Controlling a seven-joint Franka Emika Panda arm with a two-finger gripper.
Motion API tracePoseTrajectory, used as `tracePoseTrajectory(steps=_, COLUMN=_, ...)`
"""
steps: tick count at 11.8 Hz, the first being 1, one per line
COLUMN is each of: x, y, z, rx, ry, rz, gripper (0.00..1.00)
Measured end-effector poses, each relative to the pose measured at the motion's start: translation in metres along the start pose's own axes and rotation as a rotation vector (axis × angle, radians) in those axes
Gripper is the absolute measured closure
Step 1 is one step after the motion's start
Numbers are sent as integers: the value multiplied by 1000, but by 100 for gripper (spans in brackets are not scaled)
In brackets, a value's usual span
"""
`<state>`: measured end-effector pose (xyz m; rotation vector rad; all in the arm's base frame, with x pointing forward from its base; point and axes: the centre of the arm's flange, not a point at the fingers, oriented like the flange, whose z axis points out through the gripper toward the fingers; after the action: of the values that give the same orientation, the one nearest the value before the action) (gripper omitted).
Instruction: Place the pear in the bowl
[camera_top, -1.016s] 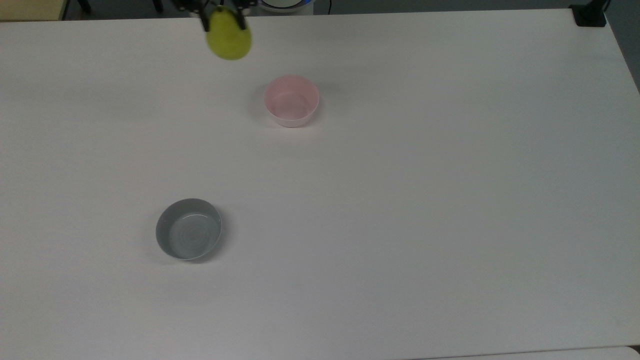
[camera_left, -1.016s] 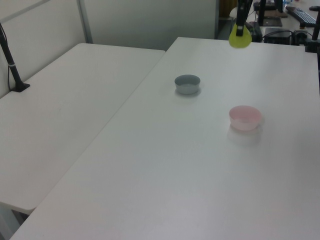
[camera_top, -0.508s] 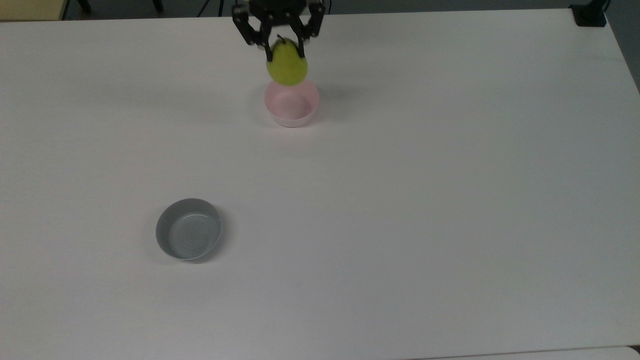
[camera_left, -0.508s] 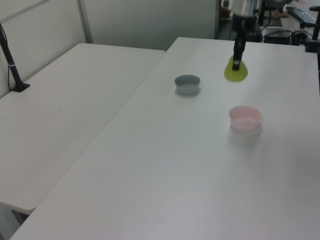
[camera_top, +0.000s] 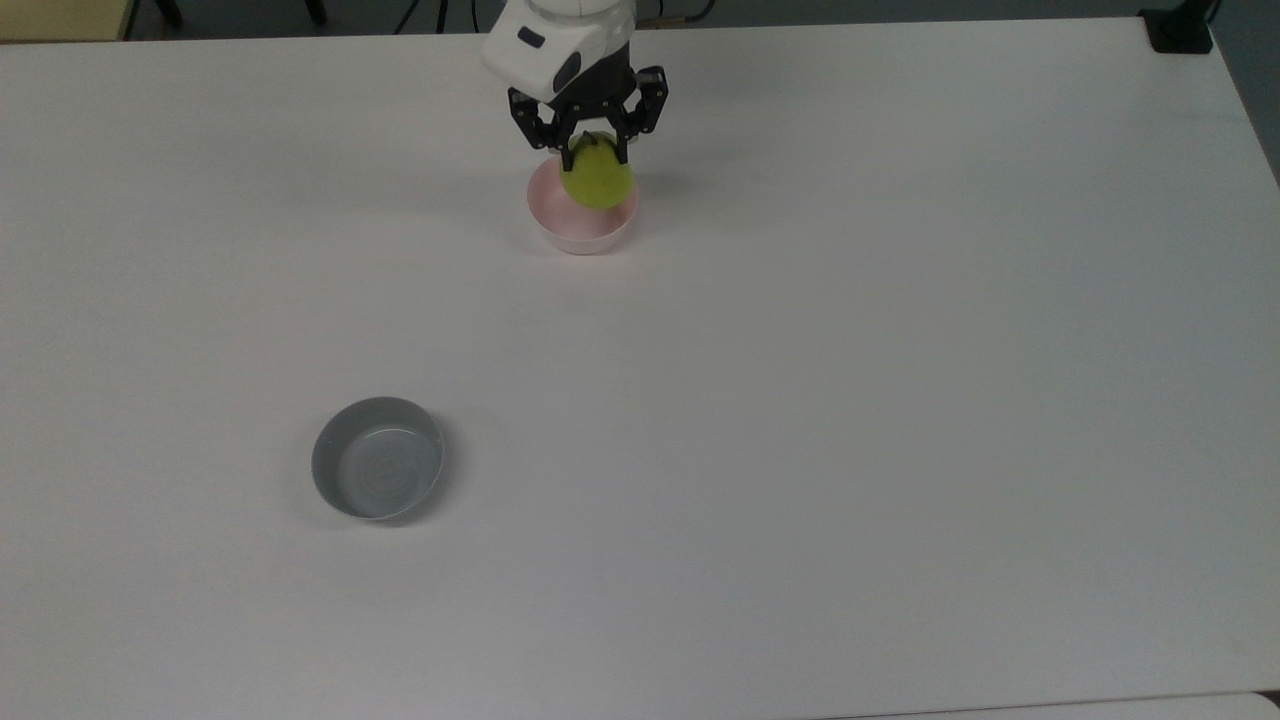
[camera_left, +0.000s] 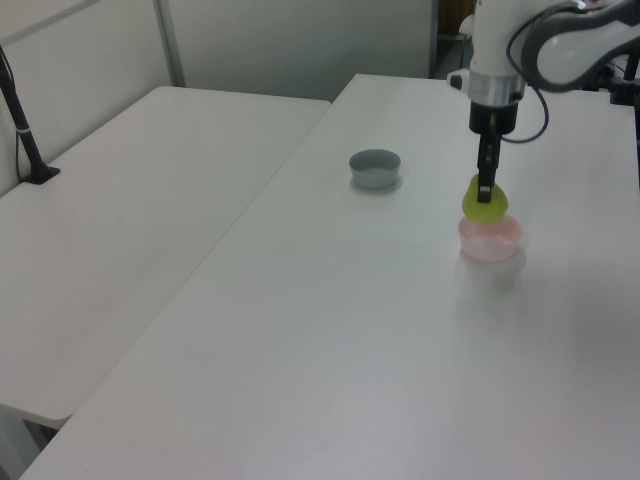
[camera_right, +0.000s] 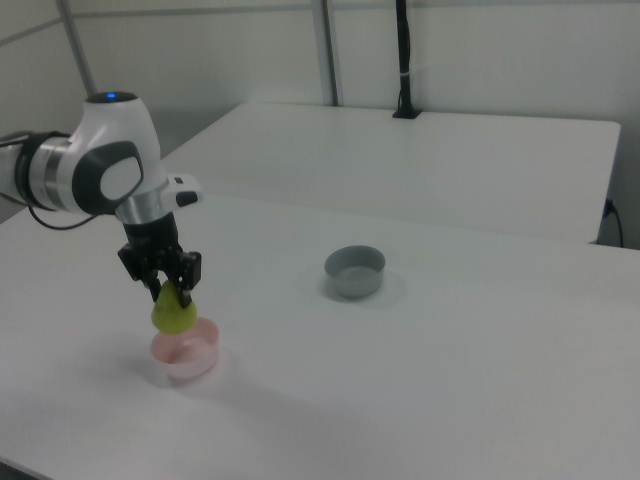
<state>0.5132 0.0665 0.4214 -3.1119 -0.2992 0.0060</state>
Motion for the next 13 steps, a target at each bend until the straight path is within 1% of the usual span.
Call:
tracePoseTrajectory(steps=3, x=0, y=1, z=37, rx=-9, ry=-6, rz=-4, gripper=46)
tracePoseTrajectory(steps=7, x=4, y=4, z=52, rx=-19, ry=-19, rz=-8, gripper=47)
tracePoseTrajectory(steps=8, x=4, y=7, z=53, rx=-19, ry=-22, rz=-3, gripper=43)
tracePoseTrajectory(steps=11, x=1, y=18, z=50, rx=-17, ry=-41, rz=19, gripper=0)
tracePoseTrajectory(steps=13, x=-1, y=23, z=39, rx=-13, ry=-76, rz=29, gripper=0)
